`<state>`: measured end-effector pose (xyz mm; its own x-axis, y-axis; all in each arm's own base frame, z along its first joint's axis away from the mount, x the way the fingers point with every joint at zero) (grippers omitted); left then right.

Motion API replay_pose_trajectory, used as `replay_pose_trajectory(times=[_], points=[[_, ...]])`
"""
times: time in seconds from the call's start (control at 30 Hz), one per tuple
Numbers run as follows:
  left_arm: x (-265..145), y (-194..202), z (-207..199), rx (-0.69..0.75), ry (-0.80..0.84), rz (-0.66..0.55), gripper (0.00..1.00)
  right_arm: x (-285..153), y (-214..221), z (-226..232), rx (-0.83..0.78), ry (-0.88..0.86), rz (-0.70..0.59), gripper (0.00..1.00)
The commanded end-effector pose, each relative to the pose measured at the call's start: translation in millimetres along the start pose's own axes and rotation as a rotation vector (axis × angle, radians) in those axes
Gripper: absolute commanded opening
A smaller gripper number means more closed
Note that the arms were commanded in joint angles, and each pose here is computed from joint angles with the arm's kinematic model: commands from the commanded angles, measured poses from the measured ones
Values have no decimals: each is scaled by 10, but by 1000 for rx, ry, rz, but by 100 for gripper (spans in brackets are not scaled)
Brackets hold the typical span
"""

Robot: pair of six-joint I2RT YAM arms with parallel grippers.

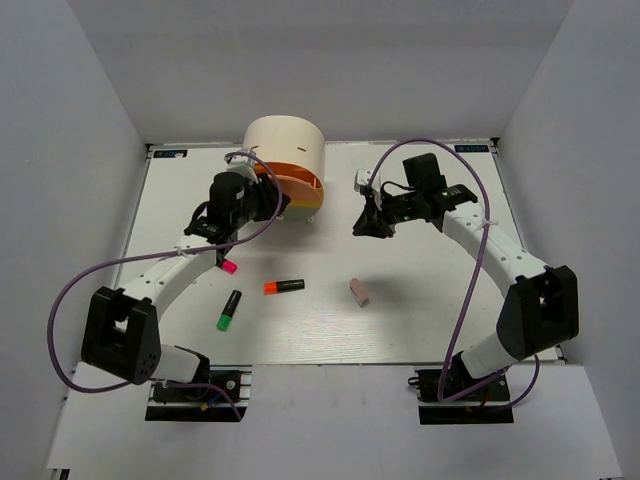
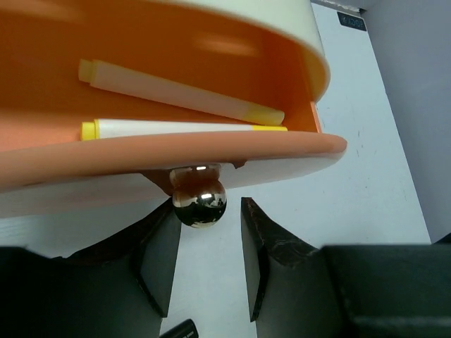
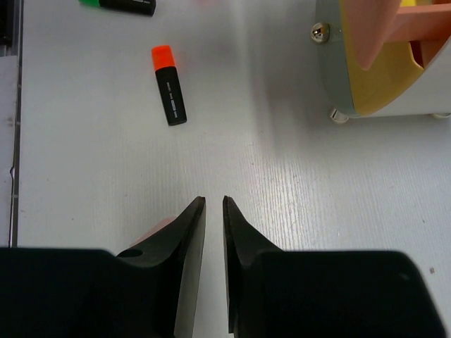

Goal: Sort the stationery into containers
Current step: Close the drawer in the storage box.

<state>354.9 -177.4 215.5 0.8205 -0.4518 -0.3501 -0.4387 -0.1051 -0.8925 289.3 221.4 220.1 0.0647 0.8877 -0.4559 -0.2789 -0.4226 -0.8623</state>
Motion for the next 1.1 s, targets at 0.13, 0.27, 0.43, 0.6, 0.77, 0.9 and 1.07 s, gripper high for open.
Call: replay_pose_trajectory(times=[0.13, 0.27, 0.43, 0.6, 0.77, 0.9, 1.07], points=[[144, -348, -14, 3, -8, -88, 48, -75, -69, 82, -28, 6, -28, 22], [202, -363, 3, 3, -16, -97, 48, -78, -41, 73, -25, 11, -23, 22], [259, -385, 33, 2, -36, -99, 48, -71, -27, 79, -23, 9, -22, 22], [263, -411, 55, 2, -53, -113, 48, -70, -13, 71, -17, 10, -18, 22], [285, -426, 67, 1, -61, -116, 48, -68, -26, 62, -21, 11, -20, 22], [308, -456, 62, 2, -59, -125, 48, -64, -8, 71, -19, 9, -15, 22], [361, -466, 66, 2, -60, -121, 48, -72, -1, 81, -19, 12, -14, 24]])
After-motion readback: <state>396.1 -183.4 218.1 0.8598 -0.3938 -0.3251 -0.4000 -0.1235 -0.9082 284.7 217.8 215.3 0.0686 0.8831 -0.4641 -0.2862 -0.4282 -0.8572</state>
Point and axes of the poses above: each gripper's point midway between its finger pads, its own x axis out along the fingers, its own z axis along the line the jaws close on, y = z × x, the point moved 4 cm from there along -x, back along the fingers, and after that the axes turned 15 degrees about x, right-handed, at the moved point
